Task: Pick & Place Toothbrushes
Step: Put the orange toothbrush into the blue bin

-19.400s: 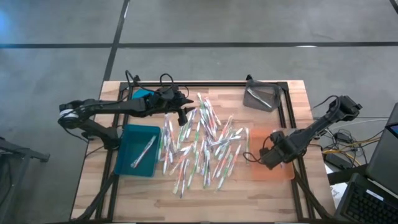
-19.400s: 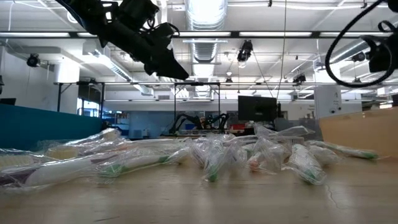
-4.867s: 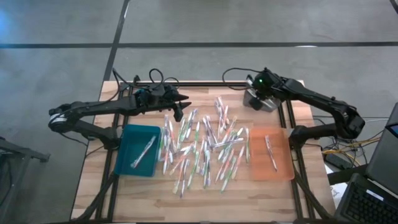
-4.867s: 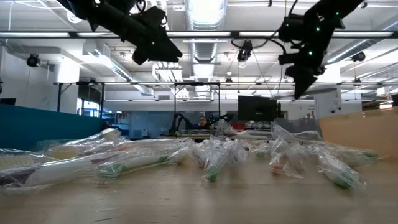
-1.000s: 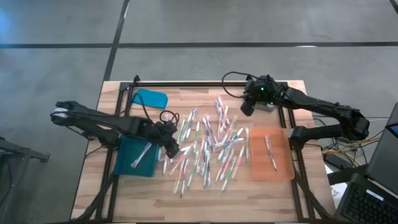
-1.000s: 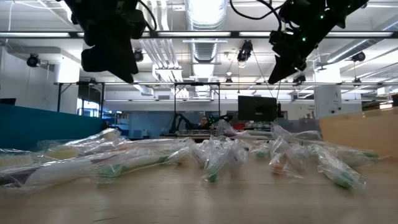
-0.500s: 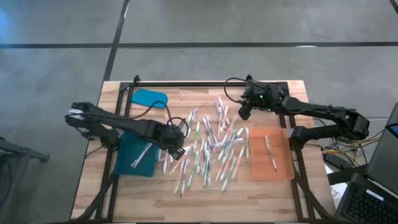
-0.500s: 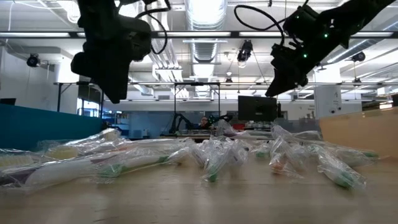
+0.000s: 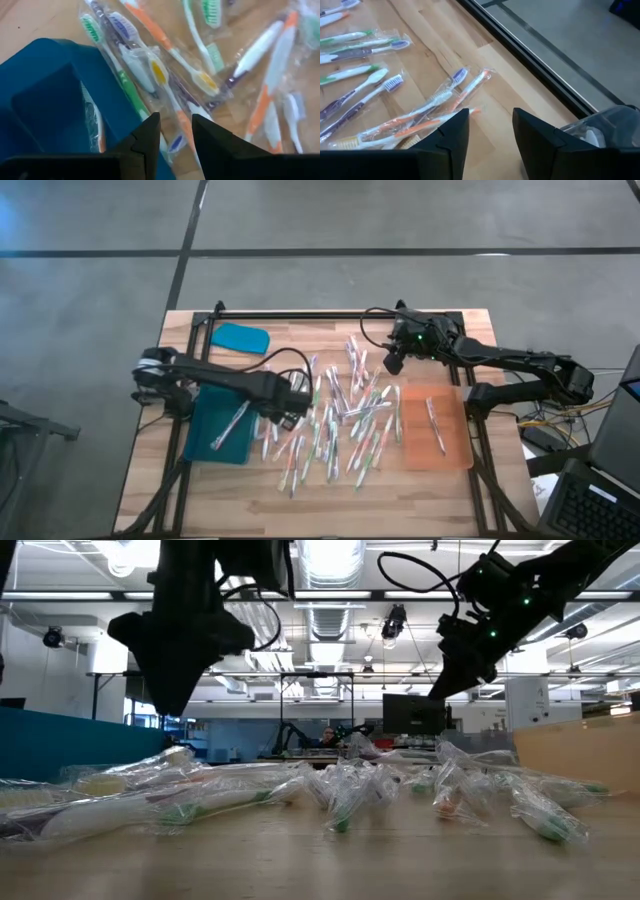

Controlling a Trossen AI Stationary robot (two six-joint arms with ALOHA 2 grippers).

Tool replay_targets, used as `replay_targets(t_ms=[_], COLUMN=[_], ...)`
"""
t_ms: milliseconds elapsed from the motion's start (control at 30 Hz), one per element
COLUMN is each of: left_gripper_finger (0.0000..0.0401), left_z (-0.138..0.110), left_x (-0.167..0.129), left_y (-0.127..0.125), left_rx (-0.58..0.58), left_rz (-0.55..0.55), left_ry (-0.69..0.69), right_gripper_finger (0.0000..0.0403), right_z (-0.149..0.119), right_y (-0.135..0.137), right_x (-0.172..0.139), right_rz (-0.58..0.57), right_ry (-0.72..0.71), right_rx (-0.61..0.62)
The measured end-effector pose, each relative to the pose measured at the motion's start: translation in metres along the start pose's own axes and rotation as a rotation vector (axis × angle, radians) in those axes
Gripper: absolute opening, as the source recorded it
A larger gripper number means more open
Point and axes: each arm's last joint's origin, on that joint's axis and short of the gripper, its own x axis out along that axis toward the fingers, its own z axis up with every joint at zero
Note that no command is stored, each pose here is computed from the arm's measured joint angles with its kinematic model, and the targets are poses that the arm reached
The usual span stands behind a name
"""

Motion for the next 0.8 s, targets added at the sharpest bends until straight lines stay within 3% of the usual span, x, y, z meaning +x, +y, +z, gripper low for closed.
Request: replay_targets(t_ms=[333,567,800], left_gripper_finger=[0.0132,0.0164,0.0182], left_z=[0.011,0.014,0.024], left_x=[0.009,0.023,0.027], left_y=[0.003,0.01,0.006], left_rx=[-0.072,-0.127,-0.105], left_rz=[0.007,0.037,-0.049], left_ry=[0.004,0.019,-0.022], right_gripper_finger=[0.0113,0.01,0.0089], right_z=[-0.002,-0.002,-0.002], right_y=[0.0,0.0,0.0], right_x=[0.001,0.001,0.0], right_rz=[-0.002,-0.002,-0.002], right_ry=[0.006,0.007,0.007], right_rx=[-0.021,-0.028,-0.035])
